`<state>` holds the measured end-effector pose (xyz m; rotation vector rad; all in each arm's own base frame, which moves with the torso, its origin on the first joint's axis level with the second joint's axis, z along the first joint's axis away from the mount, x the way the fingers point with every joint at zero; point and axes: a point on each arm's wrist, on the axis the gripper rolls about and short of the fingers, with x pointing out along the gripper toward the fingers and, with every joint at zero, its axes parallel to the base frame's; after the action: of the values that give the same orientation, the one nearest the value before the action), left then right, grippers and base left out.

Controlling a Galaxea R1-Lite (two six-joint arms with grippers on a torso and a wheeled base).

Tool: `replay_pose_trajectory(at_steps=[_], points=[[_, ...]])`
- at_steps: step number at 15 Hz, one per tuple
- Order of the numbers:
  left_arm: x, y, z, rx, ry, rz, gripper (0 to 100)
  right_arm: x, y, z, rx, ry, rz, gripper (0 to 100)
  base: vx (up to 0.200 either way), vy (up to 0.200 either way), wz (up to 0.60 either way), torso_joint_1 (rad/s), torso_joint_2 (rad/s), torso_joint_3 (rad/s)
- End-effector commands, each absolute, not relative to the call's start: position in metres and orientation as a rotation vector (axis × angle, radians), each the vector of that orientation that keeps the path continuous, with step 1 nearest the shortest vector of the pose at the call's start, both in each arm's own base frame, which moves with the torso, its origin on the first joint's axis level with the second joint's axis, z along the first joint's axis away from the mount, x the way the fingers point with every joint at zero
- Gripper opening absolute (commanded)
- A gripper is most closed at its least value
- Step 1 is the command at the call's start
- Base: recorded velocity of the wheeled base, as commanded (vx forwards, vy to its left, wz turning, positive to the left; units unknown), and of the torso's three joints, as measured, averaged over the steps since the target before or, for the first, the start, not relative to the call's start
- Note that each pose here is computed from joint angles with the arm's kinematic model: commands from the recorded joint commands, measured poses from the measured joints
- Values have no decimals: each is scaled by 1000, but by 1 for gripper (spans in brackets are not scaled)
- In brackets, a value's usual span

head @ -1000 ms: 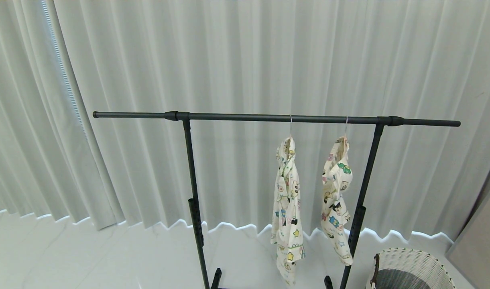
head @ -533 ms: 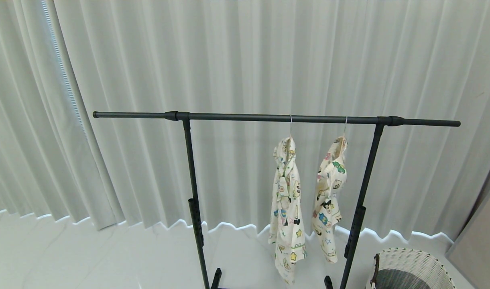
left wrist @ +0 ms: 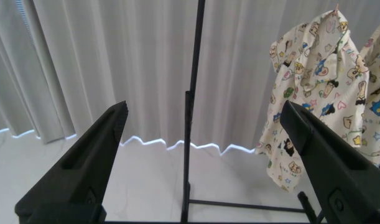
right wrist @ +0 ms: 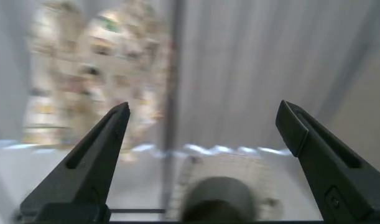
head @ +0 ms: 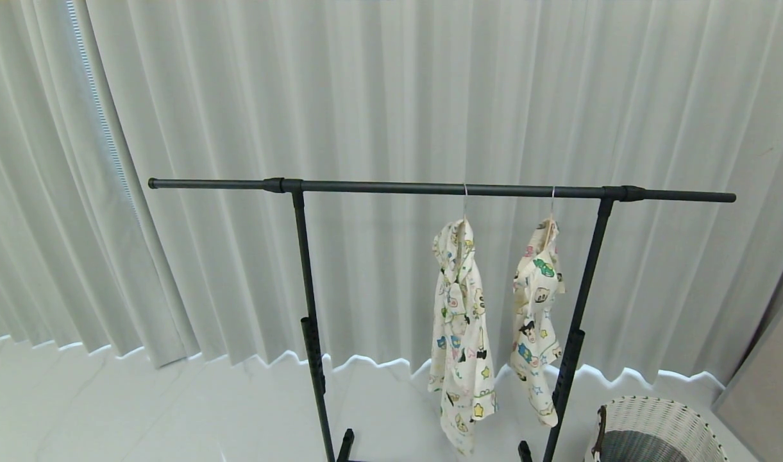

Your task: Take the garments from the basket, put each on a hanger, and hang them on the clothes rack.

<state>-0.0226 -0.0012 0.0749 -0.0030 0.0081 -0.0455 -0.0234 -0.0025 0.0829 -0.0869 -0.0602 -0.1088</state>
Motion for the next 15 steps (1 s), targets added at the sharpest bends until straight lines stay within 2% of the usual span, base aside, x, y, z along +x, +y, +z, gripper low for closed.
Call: replay_pose_trajectory(at_steps=[1, 2, 15], points=[[-23, -1, 75, -3, 8, -46, 100, -23, -1, 79, -16, -35, -19, 100, 0, 0, 0, 0, 0, 0], [-23, -1, 75, -3, 6, -46, 100, -23, 1, 75, -1, 3, 41, 100, 0, 0, 0, 0, 0, 0], [-23, -1, 75, -3, 6, -46, 100, -23, 1, 76, -6, -2, 38, 100, 0, 0, 0, 0, 0, 0]])
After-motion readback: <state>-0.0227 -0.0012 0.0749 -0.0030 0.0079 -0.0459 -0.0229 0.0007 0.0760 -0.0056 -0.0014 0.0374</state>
